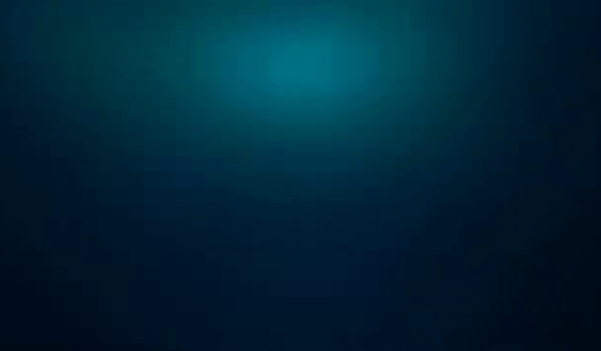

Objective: Pick and place Granola Bars by type
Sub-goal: Put the red granola bar into the green container

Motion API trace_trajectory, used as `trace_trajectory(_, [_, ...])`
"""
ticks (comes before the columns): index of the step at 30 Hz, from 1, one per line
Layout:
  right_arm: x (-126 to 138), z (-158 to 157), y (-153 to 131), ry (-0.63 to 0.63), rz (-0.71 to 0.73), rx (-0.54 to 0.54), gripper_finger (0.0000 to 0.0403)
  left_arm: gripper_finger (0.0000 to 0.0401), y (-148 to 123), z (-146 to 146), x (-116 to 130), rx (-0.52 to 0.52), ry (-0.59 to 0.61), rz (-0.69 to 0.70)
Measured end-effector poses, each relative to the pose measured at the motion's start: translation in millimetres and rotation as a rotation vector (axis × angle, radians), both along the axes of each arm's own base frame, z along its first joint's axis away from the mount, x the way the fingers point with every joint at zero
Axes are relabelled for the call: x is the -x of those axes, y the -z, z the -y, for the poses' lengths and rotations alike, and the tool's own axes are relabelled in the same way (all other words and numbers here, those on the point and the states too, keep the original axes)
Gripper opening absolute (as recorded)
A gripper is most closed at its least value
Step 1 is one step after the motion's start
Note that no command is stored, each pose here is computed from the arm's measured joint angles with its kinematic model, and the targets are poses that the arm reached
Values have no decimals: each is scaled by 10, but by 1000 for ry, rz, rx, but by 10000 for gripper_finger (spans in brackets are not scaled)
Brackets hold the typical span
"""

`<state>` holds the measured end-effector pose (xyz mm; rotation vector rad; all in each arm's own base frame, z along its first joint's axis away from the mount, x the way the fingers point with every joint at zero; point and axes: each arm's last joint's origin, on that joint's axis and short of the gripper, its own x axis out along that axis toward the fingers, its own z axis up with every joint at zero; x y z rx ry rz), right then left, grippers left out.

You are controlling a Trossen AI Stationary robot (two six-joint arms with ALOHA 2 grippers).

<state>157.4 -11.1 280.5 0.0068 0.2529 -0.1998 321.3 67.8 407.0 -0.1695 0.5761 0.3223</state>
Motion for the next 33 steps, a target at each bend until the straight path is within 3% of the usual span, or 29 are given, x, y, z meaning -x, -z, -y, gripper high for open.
trace_trajectory(20, [0,0,-1,8,7,-28,196,29,70,-867,182,-51,-108,-17])
trace_trajectory(33, [-1,0,0,14,10,-49,196,31,858,-1552,-79,62,-120,-211])
